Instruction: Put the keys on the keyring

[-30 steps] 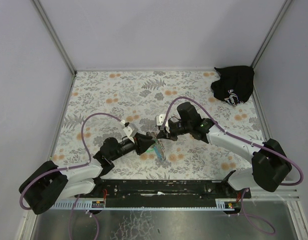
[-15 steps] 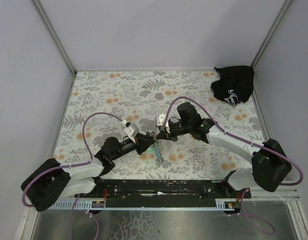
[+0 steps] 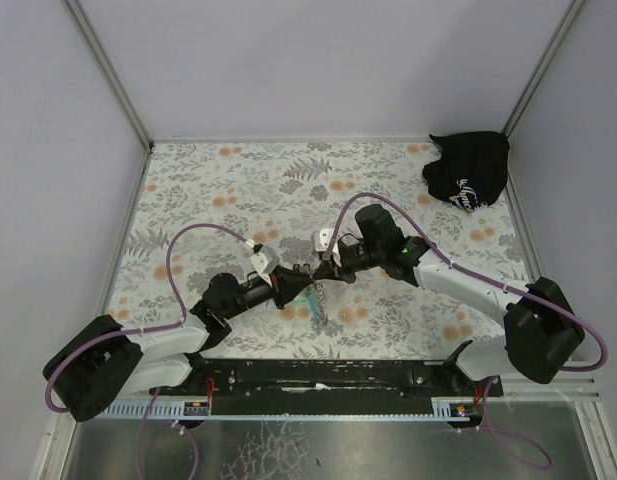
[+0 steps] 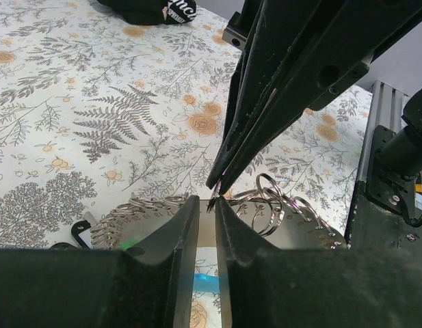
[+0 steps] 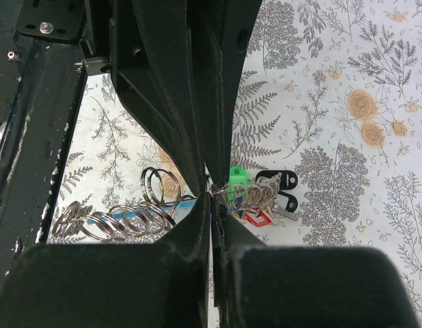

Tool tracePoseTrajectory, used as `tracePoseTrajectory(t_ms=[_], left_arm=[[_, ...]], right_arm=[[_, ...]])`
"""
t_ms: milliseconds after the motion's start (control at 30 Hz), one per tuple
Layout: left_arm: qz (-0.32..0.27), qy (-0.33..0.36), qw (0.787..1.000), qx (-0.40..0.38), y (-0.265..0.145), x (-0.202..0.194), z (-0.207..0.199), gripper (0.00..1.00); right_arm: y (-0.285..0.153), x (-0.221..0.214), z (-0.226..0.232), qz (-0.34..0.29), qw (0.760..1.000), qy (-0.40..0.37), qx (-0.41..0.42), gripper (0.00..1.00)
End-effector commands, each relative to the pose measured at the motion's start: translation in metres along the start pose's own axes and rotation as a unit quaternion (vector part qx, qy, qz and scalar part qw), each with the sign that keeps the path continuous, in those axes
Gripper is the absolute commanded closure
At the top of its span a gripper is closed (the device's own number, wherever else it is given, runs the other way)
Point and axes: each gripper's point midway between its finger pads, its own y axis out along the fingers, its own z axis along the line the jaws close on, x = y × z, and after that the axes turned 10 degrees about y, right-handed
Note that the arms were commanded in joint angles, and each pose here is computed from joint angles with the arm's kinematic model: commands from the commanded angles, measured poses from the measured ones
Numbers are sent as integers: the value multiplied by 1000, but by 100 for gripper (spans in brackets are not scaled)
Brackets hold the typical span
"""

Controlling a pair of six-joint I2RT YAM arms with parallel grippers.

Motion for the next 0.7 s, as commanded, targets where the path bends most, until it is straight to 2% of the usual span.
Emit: tracePoseTrajectory(t_ms=[0, 167, 433, 533, 667], left_arm=[[-52, 32, 998, -5, 8, 31, 2, 88], [-45, 36, 998, -13, 10, 28, 0, 99], [-38, 51, 998, -16, 9, 28, 0, 100], [-35, 58, 998, -13, 7, 30, 1, 100], [-34, 65, 997, -6, 4, 32, 2, 100]], right_arm=[[-5, 28, 3, -43, 999, -27, 11, 100], [-6, 28, 4, -44, 999, -27, 12, 100], [-9, 29, 1, -48, 999, -13, -8, 99], [-16, 32, -3, -63, 997, 6, -32, 78], [-29, 42, -8, -85, 994, 30, -69, 62]])
